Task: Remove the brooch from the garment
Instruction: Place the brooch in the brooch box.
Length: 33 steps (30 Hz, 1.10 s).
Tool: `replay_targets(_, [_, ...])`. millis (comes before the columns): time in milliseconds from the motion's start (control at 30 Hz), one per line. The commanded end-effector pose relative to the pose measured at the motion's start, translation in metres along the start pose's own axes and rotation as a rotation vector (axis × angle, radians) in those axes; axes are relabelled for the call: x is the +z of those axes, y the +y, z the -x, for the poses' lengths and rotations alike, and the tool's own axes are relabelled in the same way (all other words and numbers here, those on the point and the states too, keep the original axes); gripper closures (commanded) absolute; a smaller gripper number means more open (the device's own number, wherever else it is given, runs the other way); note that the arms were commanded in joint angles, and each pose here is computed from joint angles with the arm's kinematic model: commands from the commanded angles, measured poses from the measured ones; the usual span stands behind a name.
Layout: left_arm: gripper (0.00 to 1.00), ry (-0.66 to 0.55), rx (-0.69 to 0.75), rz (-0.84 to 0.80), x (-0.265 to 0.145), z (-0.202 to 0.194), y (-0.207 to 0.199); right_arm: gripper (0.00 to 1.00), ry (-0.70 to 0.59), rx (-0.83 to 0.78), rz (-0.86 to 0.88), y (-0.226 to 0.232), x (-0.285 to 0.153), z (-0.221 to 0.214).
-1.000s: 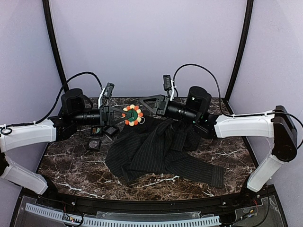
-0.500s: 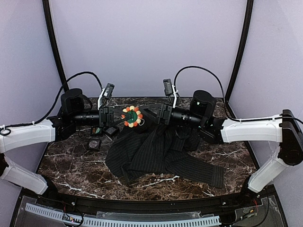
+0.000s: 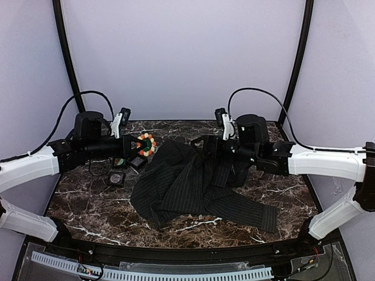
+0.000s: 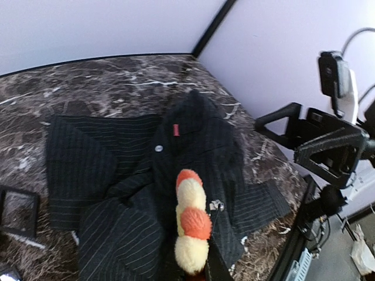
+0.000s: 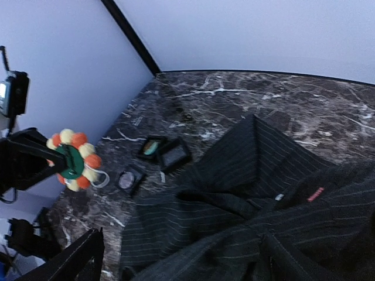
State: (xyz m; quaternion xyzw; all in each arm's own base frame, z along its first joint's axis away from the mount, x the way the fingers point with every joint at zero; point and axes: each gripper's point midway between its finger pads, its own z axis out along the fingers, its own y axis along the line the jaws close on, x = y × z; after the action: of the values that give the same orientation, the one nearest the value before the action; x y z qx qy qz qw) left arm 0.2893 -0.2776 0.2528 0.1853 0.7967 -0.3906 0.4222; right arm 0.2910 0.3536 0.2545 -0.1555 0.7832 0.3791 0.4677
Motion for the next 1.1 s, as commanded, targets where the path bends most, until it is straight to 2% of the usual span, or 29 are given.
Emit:
replay_targets(0, [0.99, -0.006, -0.082, 0.383, -0.033, -0.019, 0.064, 0.05, 0.085, -0.069, -0.376, -0.071, -0.021, -0.017])
replay_targets(200, [0.99, 0.056, -0.156, 0.609, -0.062, -0.045, 0.100, 0.01, 0.187, -0.075, -0.399, -0.083, 0.007, -0.047])
replay_targets(300, [0.99, 0.096, -0.152, 0.674, -0.066, -0.051, 0.110, 0.06, 0.204, -0.067, -0.397, -0.089, 0.025, -0.055])
replay_targets(333, [0.99, 0.106, -0.144, 0.697, -0.068, -0.050, 0.112, 0.12, 0.198, -0.057, -0.377, -0.089, 0.029, -0.054])
replay_targets(533, [0.99, 0.231, -0.041, 0.839, -0.063, -0.052, 0.136, 0.80, 0.150, 0.026, -0.333, -0.113, 0.030, -0.041])
replay_targets(633, [0.99, 0.264, 0.015, 0.871, -0.054, -0.045, 0.143, 0.99, 0.117, 0.059, -0.339, -0.131, 0.017, -0.029])
replay_targets(900, [0.99, 0.438, 0.122, 0.924, -0.008, -0.049, 0.174, 1.00, 0.015, 0.062, -0.608, -0.206, -0.061, 0.017])
replay_targets(933, [0.99, 0.432, 0.144, 0.946, -0.006, -0.042, 0.177, 1.00, -0.001, 0.068, -0.635, -0.212, -0.072, 0.022])
replay_targets(1067, [0.99, 0.474, 0.198, 1.000, 0.007, -0.038, 0.193, 1.00, -0.058, 0.084, -0.665, -0.218, -0.102, 0.032])
